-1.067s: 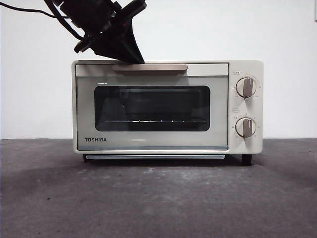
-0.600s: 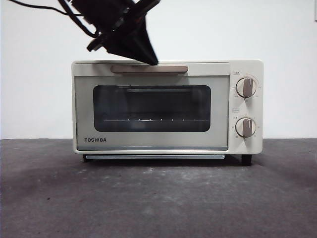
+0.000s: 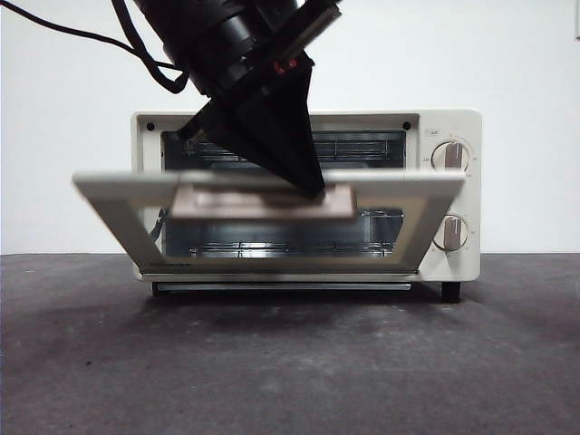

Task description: Eggoven

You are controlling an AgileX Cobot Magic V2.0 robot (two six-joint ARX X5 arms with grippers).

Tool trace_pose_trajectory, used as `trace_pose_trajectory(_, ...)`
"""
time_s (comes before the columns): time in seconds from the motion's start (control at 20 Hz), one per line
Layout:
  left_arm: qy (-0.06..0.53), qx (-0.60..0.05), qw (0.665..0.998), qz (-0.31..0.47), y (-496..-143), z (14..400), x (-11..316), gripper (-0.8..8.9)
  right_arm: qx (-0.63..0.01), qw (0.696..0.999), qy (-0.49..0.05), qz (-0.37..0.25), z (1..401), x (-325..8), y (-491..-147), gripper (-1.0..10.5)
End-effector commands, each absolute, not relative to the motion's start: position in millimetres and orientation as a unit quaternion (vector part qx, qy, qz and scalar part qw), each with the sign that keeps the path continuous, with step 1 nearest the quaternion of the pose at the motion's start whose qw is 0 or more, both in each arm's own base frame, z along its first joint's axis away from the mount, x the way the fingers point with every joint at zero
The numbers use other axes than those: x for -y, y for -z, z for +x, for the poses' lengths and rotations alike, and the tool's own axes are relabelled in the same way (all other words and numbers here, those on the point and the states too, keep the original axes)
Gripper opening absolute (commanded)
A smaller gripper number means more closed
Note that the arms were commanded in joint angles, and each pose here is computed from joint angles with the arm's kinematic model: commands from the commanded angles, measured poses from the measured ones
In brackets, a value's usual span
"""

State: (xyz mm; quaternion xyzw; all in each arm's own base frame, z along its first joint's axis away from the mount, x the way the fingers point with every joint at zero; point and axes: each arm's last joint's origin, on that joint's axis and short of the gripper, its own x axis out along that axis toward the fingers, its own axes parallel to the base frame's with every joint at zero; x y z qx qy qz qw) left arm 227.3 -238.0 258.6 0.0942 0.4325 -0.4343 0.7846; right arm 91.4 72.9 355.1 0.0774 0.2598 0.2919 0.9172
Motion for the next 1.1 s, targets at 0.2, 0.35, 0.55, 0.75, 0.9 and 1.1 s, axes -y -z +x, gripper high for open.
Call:
trace_pose_trajectory(0.2,0.445,-0.414,0.790,0.080,-279,212,241,0.07,-0.284,0.915,-0.281,0.057,107,-86,-350,0.0)
trace_pose_trajectory(0.35,0.442,-0.389,0.805,0.068,-302,205,224,0.07,-0.301,0.911,-0.278,0.045,122,-98,-343,0.0)
trace_pose_trajectory(0.55,0.419,-0.336,0.843,0.037,-335,198,184,0.07,-0.312,0.909,-0.273,0.033,151,-119,-331,0.0)
trace_pose_trajectory(0.75,0.378,-0.309,0.873,0.004,-345,182,139,0.07,-0.328,0.906,-0.265,0.028,182,-140,-311,0.0)
trace_pose_trajectory(0.9,0.338,-0.305,0.890,-0.019,-333,165,105,0.07,-0.327,0.906,-0.265,0.029,207,-159,-293,0.0)
trace_pose_trajectory(1.1,0.300,-0.311,0.901,-0.036,-311,141,77,0.07,-0.331,0.909,-0.251,0.028,239,-174,-264,0.0)
